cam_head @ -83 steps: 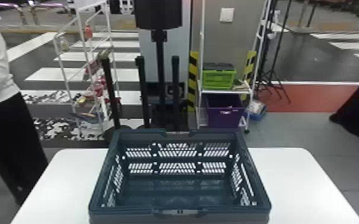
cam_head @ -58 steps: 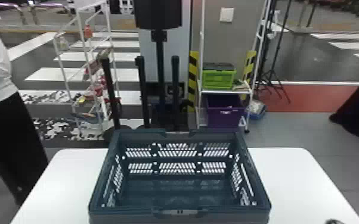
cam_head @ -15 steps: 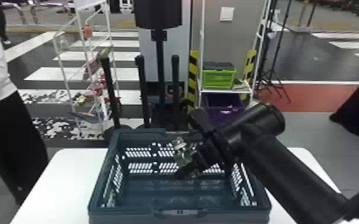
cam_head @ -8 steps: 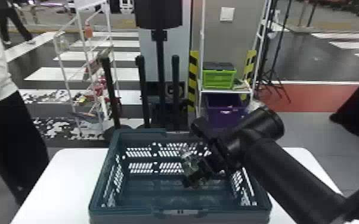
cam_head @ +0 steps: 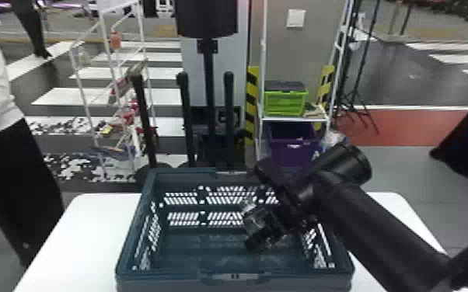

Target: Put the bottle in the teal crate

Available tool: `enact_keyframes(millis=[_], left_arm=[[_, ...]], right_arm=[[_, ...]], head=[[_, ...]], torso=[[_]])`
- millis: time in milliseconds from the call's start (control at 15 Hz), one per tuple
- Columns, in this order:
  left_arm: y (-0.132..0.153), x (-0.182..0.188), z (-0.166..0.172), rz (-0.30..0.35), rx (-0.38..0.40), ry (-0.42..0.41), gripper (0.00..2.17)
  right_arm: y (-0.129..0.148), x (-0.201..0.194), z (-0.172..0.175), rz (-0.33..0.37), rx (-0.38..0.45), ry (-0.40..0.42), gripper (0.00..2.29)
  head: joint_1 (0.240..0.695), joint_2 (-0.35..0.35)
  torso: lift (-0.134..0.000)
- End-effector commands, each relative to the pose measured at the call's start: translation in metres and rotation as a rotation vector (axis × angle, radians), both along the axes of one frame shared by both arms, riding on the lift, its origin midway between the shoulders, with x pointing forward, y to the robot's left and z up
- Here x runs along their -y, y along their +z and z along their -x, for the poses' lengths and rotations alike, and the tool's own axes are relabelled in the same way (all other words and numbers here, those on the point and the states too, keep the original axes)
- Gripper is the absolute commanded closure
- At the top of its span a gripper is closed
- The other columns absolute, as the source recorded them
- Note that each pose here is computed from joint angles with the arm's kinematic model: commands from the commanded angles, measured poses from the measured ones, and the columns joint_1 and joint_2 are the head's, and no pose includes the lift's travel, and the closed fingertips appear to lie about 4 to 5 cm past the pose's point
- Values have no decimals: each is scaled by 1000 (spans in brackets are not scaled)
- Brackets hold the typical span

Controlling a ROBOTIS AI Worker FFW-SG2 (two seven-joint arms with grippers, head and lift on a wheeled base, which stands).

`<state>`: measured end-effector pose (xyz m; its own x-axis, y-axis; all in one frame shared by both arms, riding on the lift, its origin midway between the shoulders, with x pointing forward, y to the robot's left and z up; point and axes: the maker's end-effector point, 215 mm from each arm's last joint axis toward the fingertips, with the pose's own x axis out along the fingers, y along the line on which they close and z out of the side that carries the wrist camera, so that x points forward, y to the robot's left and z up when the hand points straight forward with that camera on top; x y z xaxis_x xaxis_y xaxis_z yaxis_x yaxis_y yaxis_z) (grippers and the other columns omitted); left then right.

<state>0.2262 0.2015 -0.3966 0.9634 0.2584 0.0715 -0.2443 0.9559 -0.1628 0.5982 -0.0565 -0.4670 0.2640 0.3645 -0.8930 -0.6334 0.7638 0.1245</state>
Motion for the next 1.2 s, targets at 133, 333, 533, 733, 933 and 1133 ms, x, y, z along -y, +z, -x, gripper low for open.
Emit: enact_keyframes(millis=[133, 333, 533, 733, 933, 1133], left_arm=[[-1, 0, 1, -2, -2, 0, 188], [3, -1, 2, 6, 13, 2, 188], [3, -1, 3, 5, 11, 1, 184], [6, -2, 3, 7, 20, -2, 184], [7, -2, 4, 7, 22, -4, 184], [8, -2, 5, 7, 25, -7, 184]], right_arm=[[-2, 1, 4, 6, -17, -7, -1], [0, 0, 3, 4, -12, -5, 33], [6, -8, 17, 4, -43, -15, 39], [29, -18, 27, 4, -51, -27, 39], [48, -26, 46, 15, -70, -40, 46], [88, -40, 47, -17, 21, -39, 46]], head=[[499, 0], [499, 0], [499, 0], [499, 0], [499, 0], [499, 0]], torso=[[0], [0], [0], [0], [0], [0]])
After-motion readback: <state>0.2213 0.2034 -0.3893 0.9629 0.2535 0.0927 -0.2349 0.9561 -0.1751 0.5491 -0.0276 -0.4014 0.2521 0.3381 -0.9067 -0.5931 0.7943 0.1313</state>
